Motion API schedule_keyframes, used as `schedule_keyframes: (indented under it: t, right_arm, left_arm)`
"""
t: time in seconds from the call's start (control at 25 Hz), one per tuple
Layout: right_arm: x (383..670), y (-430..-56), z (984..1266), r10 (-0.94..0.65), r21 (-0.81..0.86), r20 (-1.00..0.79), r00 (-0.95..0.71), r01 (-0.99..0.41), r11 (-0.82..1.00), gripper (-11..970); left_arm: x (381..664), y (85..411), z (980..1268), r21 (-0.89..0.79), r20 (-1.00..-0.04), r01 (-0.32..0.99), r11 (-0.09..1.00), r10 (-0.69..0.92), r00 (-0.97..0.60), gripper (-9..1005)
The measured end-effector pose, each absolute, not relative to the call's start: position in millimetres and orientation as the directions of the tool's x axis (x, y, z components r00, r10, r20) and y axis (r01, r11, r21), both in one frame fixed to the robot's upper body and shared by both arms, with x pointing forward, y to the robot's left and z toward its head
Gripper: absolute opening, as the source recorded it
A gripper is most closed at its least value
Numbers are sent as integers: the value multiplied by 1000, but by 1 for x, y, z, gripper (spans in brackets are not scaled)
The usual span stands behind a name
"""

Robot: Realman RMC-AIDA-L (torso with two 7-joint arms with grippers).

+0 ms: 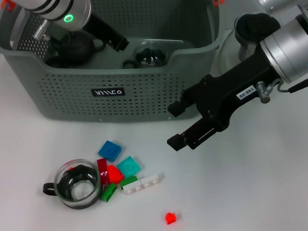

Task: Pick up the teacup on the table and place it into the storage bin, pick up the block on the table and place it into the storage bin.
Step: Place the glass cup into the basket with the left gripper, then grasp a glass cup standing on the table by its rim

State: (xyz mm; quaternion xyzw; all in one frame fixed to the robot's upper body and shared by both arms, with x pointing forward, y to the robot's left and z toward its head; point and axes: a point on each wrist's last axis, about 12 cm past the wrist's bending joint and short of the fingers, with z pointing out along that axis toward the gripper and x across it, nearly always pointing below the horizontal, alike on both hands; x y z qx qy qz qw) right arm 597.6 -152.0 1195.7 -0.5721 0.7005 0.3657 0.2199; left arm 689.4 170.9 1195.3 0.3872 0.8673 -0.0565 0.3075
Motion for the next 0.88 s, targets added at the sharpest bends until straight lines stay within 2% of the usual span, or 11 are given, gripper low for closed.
schedule_keyframes:
  t: [0.12,0.36,0.56,0.88]
  right_arm:
    - [598,-153,1195,-640,260,-727,-250,-962,81,900]
    - [598,-154,1195,-637,257,-730,-250,-963,82,900]
    - [599,-156,1196,-633,255,-732,-251,-963,88,900]
    - [601,-159,1197,-623,237,-743,-244,-967,96,901]
  left_arm:
    - [690,172,1196,141,-579,704,696,634,-512,209]
    - [691,181,1212,121,-595,672,731,595,-540,359]
    - [679,198,1227,80,-558,673,735,592,-581,588]
    - [637,224,1246,33,-481,696,718,621,-618,604]
